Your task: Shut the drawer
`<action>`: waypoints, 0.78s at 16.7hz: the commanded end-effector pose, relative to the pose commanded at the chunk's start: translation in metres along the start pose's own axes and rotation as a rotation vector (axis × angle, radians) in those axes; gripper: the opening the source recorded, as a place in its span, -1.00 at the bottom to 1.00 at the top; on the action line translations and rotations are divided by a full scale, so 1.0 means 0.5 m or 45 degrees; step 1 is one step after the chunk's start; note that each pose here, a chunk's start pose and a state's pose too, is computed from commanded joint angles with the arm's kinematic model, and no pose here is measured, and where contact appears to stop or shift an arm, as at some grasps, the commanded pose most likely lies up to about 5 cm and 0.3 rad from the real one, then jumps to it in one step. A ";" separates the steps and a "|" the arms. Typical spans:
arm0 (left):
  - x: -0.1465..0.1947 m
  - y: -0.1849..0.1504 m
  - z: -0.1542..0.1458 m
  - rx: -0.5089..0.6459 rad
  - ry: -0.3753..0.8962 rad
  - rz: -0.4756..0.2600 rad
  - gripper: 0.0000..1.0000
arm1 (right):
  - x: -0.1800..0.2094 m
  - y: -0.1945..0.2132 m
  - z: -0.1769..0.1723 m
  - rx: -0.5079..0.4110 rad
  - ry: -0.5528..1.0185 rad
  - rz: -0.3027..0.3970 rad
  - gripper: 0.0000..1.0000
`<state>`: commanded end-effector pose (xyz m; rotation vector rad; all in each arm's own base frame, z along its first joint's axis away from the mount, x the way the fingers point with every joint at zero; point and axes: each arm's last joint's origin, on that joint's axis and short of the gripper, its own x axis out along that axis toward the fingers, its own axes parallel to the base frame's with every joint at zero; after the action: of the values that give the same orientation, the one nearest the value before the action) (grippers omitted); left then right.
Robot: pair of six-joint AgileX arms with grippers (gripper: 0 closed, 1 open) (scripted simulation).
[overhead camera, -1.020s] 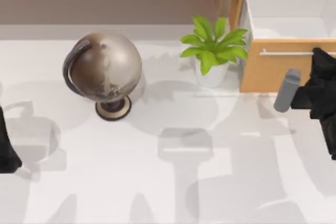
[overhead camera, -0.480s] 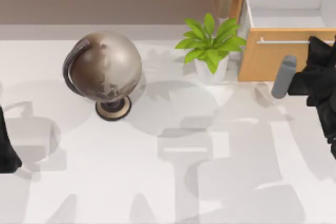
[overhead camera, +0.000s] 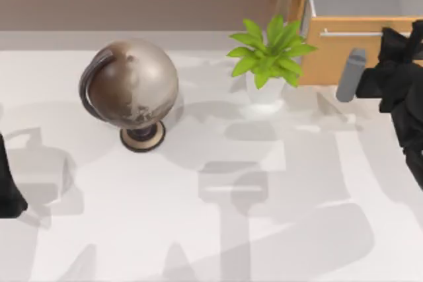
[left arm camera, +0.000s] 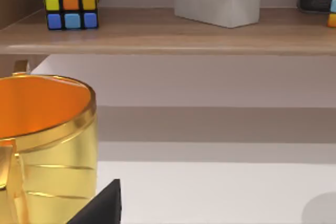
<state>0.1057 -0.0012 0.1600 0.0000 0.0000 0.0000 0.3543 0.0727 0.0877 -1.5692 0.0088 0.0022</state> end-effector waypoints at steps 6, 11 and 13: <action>0.000 0.000 0.000 0.000 0.000 0.000 1.00 | 0.046 -0.001 -0.003 0.002 0.003 0.002 -1.00; 0.000 0.000 0.000 0.000 0.000 0.000 1.00 | 0.058 -0.009 -0.003 0.008 0.006 -0.015 -1.00; 0.000 0.000 0.000 0.000 0.000 0.000 1.00 | 0.081 -0.011 -0.007 0.007 0.013 -0.021 -1.00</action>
<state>0.1057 -0.0012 0.1600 0.0000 0.0000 0.0000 0.3949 0.0692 0.0930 -1.5640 0.0042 -0.0191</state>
